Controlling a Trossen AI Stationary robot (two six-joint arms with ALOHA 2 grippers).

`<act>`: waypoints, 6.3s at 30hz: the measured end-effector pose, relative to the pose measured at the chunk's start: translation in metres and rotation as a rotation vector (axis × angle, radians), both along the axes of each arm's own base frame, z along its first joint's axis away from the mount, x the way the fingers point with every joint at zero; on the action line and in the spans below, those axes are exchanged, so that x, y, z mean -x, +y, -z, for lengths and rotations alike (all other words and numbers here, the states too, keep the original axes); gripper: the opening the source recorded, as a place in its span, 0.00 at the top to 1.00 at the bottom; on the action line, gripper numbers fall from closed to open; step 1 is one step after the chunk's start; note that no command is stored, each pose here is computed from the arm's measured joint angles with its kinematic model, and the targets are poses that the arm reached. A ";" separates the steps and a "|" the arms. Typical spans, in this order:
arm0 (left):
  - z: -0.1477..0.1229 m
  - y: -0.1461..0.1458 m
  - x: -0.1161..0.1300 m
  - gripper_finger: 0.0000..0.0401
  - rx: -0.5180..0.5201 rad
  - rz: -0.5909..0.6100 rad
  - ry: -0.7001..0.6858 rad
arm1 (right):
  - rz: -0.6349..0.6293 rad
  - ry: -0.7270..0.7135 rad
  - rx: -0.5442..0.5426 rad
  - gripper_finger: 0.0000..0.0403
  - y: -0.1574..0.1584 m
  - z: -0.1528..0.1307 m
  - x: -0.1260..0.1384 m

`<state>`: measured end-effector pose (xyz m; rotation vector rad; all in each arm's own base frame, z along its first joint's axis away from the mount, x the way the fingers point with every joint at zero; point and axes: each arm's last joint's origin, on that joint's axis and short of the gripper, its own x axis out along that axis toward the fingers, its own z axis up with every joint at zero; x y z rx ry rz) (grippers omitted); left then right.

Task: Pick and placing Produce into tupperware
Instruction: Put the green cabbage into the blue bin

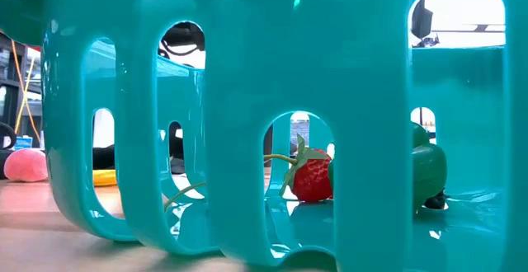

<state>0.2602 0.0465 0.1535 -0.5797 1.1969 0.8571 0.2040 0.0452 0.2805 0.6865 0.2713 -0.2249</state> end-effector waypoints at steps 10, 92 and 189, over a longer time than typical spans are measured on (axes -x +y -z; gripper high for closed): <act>0.008 0.000 -0.004 0.23 0.034 0.030 0.010 | 0.000 0.000 0.001 0.52 0.000 0.000 0.000; -0.028 0.002 -0.039 0.49 0.093 0.157 -0.098 | -0.005 0.006 0.046 0.52 0.000 0.000 0.000; -0.201 -0.129 -0.079 0.47 -0.112 0.892 -0.734 | -0.025 0.007 0.033 0.52 0.000 0.000 0.000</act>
